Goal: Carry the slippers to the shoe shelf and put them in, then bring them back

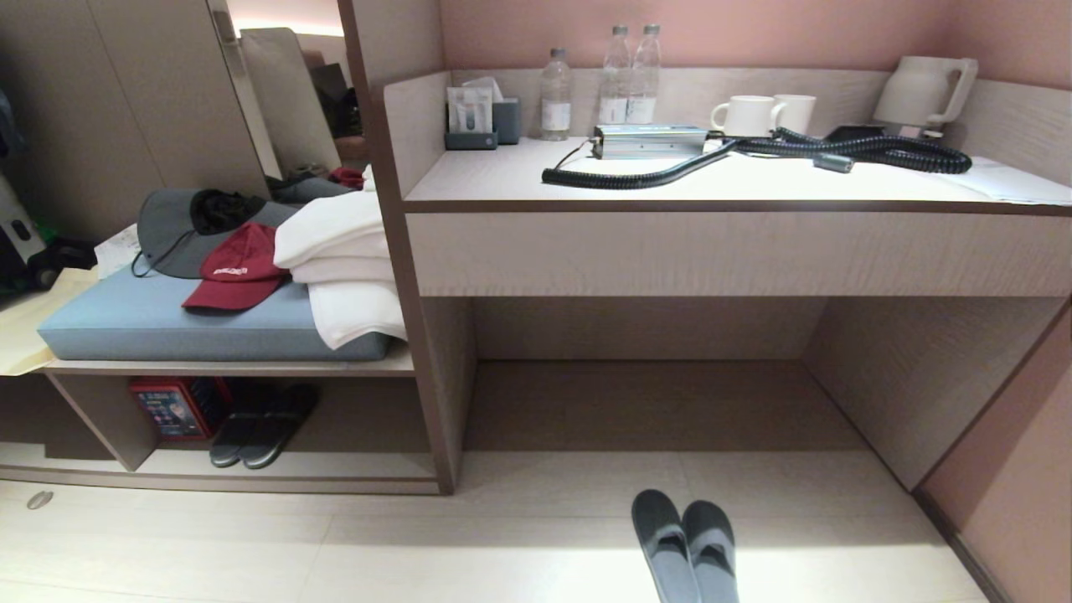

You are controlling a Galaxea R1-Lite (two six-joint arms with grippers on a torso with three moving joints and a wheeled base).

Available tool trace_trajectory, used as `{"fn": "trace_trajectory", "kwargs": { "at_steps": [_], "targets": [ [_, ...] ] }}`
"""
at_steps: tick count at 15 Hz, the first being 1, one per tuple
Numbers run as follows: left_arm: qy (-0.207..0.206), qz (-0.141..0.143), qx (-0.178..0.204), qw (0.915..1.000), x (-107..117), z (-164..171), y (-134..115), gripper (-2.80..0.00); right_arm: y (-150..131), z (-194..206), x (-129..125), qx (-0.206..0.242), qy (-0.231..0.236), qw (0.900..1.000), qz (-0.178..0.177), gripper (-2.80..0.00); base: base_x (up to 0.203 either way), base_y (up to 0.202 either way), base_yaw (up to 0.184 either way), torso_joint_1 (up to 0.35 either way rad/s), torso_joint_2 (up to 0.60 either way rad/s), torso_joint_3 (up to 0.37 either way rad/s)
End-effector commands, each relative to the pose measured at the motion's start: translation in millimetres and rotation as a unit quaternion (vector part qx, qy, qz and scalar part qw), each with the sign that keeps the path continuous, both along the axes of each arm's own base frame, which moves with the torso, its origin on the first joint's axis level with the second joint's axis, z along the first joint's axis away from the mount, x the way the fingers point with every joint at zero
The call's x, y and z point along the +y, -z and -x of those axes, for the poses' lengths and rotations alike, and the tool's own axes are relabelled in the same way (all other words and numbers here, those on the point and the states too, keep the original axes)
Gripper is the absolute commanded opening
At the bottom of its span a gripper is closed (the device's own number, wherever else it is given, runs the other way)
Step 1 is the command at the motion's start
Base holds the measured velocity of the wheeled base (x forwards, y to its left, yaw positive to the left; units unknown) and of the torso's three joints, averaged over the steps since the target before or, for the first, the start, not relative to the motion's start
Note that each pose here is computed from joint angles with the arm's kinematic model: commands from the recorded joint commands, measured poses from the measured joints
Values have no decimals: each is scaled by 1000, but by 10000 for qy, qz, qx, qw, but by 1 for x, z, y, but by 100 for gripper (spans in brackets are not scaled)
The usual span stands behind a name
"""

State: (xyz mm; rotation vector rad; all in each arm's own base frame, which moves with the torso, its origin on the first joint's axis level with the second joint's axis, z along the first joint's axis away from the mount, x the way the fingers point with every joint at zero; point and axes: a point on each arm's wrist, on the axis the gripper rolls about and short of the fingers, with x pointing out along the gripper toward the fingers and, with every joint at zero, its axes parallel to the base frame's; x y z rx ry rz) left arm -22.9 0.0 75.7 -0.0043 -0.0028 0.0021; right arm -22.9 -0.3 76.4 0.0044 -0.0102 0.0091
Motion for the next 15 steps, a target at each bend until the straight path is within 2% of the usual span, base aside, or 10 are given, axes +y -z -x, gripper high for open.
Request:
{"fn": "trace_trajectory", "kwargs": {
  "at_steps": [1, 7, 15],
  "targets": [
    [3, 2, -9, 10000, 0, 0, 0, -280, 0, 0, 0, 13, -1, 10000, -1, -280, 0, 0, 0, 0, 0, 0],
    [-5, 40, -2, 10000, 0, 0, 0, -280, 0, 0, 0, 13, -1, 10000, -1, -280, 0, 0, 0, 0, 0, 0],
    [-5, 40, -2, 10000, 0, 0, 0, -280, 0, 0, 0, 13, -1, 10000, -1, -280, 0, 179, -1, 3, 4, 2]
  ]
}}
